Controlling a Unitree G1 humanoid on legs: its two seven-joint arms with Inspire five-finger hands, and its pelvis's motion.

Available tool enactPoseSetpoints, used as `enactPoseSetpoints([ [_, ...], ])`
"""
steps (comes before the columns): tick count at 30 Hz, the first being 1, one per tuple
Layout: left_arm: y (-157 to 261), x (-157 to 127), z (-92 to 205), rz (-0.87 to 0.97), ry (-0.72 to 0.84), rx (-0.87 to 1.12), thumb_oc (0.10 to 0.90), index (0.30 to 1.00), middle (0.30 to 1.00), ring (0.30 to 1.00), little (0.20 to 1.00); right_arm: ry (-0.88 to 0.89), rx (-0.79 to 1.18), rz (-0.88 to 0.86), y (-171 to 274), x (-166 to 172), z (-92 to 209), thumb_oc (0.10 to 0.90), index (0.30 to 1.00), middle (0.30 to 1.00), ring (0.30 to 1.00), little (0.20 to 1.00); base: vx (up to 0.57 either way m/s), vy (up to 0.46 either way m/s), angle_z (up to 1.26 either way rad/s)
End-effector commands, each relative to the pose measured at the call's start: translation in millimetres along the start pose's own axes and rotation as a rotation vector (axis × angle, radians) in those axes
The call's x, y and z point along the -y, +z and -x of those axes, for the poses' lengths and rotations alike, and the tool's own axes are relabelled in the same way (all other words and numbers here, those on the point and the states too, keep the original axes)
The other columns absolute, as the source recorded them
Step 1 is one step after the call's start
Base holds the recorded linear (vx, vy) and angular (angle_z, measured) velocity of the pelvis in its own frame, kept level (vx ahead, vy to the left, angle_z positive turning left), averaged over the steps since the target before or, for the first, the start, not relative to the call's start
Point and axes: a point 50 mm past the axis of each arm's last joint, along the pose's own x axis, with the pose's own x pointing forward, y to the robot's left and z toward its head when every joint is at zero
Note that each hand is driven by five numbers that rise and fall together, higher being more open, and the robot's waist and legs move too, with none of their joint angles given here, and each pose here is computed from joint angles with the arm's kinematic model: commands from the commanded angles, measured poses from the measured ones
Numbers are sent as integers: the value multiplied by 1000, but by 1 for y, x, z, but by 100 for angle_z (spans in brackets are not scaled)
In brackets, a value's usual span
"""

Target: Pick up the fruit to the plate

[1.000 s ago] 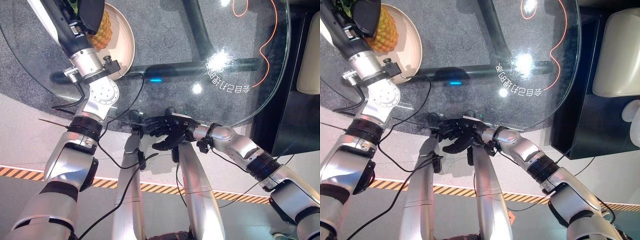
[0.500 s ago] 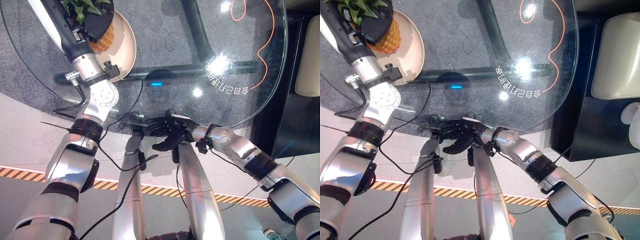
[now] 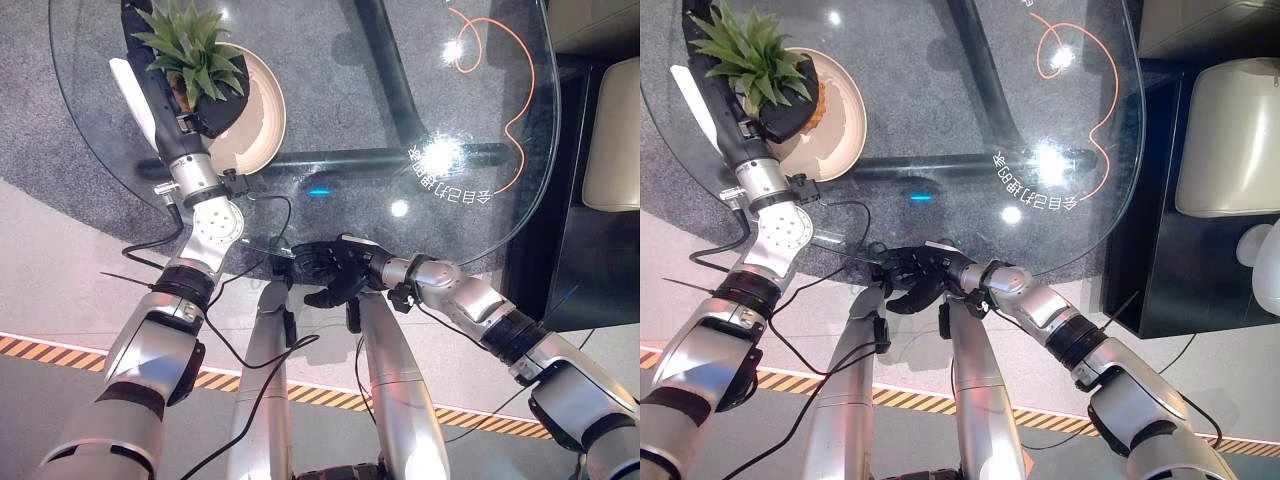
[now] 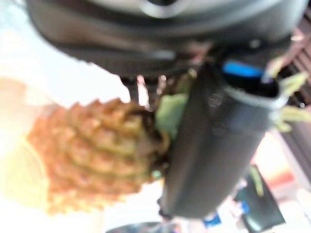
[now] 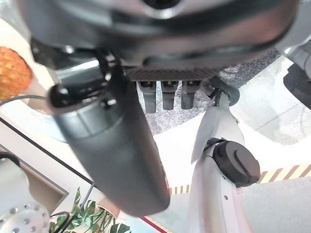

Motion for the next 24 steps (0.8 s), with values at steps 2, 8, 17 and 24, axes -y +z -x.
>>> enactPoseSetpoints([
  [2, 7, -6, -3, 83, 33, 13, 800, 900, 900, 900, 900, 96, 104, -13, 5, -26, -1, 800, 900, 900, 900, 900, -22, -73, 2],
  [8, -5, -11, 4, 80, 6, -60, 800, 900, 900, 900, 900, 88, 108, -18, 4, -28, -1, 800, 900, 900, 900, 900, -19, -63, 2],
  [17, -25, -26, 15, 84, -34, -181, 800, 900, 900, 900, 900, 82, 107, -22, -4, -29, 4, 800, 900, 900, 900, 900, -9, -54, 3],
  [24, -38, -33, 29, 145, -100, -273, 800, 900, 900, 900, 900, 76, 109, -32, -8, -34, 5, 800, 900, 900, 900, 900, 1, -70, 0],
])
